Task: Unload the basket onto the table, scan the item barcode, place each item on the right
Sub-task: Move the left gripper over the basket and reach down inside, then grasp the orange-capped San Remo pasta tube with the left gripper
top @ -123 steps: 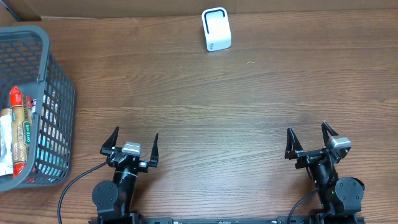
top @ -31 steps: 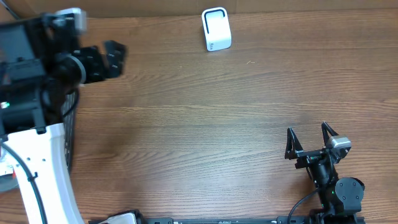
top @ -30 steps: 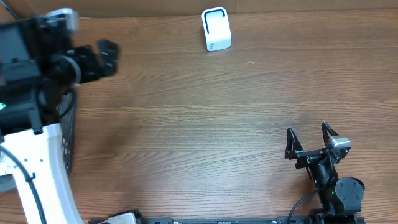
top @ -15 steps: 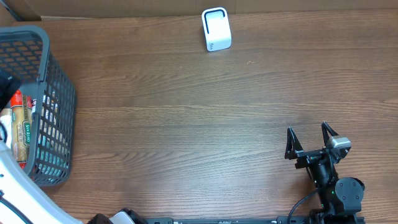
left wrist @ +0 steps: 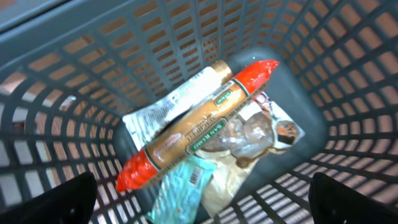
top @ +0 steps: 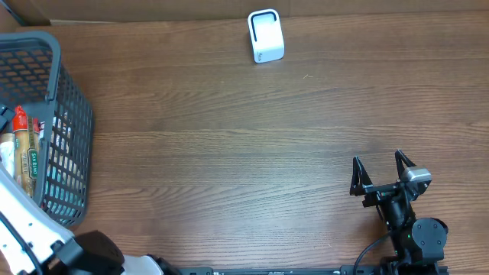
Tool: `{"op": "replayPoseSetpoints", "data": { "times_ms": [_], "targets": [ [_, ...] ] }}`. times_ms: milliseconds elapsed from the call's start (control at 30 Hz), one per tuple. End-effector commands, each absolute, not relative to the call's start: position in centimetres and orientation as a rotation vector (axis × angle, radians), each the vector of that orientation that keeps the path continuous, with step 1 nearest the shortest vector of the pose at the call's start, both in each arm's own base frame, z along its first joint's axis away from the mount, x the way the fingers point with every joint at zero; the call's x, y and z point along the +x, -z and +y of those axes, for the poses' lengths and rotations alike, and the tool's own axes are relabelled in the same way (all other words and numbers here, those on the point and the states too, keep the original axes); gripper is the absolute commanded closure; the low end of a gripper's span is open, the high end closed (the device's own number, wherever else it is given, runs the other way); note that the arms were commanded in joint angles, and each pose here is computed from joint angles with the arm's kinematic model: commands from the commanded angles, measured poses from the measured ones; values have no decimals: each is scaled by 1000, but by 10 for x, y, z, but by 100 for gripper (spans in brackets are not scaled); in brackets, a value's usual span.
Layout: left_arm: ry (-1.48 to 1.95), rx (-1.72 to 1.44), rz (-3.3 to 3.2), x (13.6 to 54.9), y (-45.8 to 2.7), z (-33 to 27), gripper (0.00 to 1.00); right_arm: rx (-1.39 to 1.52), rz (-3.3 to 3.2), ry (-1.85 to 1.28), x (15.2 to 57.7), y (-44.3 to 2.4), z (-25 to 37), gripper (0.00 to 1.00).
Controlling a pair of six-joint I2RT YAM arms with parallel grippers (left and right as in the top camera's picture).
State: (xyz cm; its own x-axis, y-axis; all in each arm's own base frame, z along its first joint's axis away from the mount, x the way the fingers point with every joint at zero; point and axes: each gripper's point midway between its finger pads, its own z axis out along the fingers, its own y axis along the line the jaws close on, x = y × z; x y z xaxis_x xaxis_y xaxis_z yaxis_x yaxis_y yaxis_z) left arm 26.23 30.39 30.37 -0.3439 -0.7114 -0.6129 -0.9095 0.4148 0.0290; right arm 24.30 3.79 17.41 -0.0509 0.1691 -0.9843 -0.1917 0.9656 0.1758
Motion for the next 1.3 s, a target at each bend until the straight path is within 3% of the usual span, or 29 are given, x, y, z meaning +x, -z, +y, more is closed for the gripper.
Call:
{"op": "replayPoseSetpoints", "data": {
  "times_ms": [0,300,367,633,1067,1267],
  "targets": [
    [-586,-1296,2233,263,-298,315,0,-19,1595,-292,243,-172,38,0],
    [-524,-1043,2454,282,-259,333,1,-19,1595,-292,243,-172,38,0],
    [-404,-894,2529,293,-242,333,0,-18,1595,-292,243,-172,38,0],
    [-246,-800,2681,295,-163,347,0,-19,1595,-292,243,-172,38,0],
    [-180,-857,2850,292,-68,359,5,-19,1595,-292,243,-172,38,0],
    [-188,-913,2913,284,-37,362,12,-18,1595,-292,243,-172,38,0]
  ]
}}
